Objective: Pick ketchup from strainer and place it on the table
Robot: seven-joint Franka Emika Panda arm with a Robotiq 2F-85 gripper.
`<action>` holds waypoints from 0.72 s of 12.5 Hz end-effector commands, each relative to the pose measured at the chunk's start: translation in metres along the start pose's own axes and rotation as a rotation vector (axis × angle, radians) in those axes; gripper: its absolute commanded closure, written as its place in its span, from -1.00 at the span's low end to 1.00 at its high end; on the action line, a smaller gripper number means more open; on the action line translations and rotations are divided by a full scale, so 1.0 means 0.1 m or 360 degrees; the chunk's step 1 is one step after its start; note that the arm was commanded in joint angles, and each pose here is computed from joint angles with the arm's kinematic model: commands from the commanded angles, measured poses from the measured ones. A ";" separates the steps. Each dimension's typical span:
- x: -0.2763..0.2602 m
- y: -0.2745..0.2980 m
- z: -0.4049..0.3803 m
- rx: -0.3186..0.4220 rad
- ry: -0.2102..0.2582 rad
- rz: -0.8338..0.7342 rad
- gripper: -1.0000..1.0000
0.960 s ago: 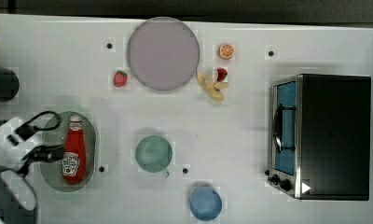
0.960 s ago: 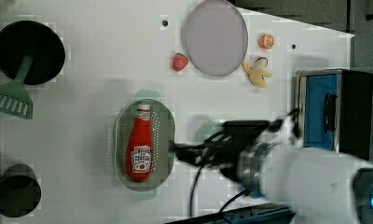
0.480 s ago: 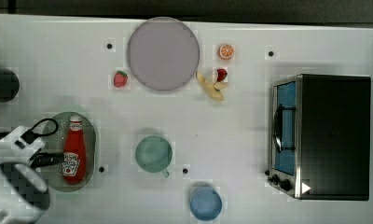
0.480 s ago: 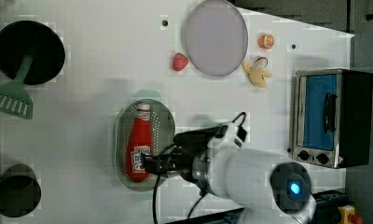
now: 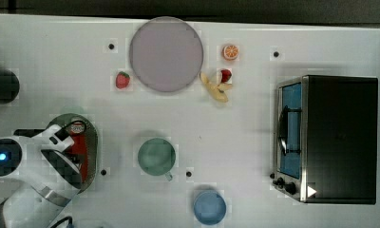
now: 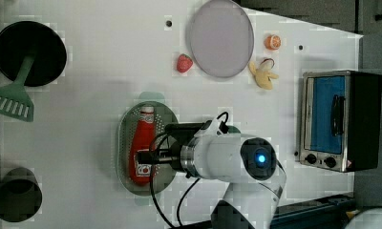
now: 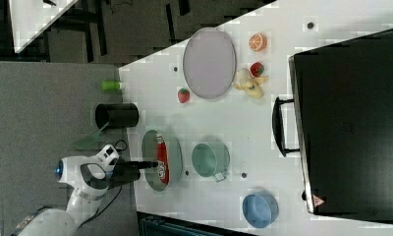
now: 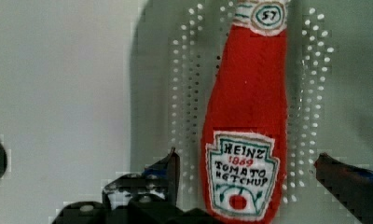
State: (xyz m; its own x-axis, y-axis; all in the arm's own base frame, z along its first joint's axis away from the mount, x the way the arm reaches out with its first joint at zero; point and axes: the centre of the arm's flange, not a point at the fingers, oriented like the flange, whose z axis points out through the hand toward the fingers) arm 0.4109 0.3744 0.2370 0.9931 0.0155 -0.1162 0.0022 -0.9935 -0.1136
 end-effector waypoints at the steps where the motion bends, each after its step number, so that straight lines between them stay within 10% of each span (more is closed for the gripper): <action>1: -0.02 -0.01 0.25 0.0021 -0.0002 0.0167 -1.00; 5: 0.02 0.04 0.59 0.0012 0.0002 0.0138 -0.91; 9: 0.03 0.02 0.61 0.0021 0.0010 0.0120 -0.18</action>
State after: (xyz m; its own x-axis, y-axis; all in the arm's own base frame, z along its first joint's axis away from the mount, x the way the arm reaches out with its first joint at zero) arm 0.3999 0.3761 0.1655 0.9882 -0.0223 -0.1513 -0.0391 -0.9933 -0.1092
